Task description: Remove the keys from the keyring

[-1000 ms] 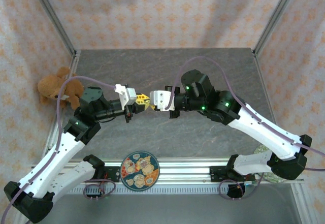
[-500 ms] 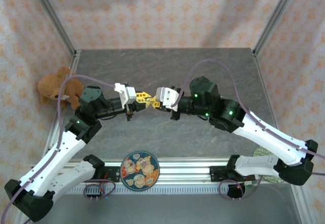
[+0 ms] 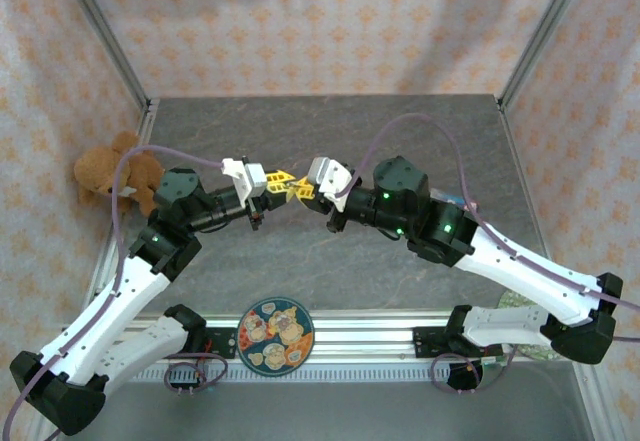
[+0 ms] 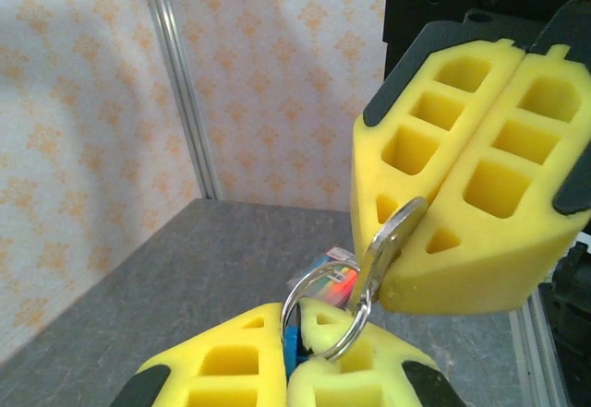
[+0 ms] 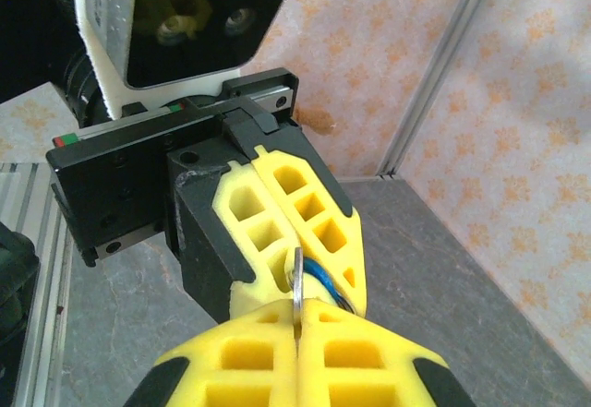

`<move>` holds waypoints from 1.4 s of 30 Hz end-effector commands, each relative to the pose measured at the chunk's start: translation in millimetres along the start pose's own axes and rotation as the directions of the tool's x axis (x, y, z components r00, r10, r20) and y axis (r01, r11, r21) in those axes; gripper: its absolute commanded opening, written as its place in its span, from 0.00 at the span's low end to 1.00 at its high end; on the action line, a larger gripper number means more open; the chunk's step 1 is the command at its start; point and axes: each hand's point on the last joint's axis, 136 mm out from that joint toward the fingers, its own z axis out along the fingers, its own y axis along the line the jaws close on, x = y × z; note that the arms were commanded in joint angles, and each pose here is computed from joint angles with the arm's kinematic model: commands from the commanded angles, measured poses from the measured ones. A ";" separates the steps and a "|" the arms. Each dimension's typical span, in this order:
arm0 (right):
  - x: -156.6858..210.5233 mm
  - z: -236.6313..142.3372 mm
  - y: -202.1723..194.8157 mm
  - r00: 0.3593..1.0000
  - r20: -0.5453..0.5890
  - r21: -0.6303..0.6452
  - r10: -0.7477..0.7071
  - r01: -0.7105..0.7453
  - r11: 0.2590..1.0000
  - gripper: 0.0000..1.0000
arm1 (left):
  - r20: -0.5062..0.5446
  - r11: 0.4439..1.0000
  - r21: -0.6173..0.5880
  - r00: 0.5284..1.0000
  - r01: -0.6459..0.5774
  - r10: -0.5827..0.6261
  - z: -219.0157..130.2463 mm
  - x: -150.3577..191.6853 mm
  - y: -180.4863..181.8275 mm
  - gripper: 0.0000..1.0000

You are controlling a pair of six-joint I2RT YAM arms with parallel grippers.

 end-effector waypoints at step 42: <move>6.9 -23.5 36.5 0.988 0.051 -0.158 -0.143 0.150 0.976 0.00 | 0.026 0.991 -0.132 1.000 -0.003 0.007 -3.1 -16.1 23.1 0.00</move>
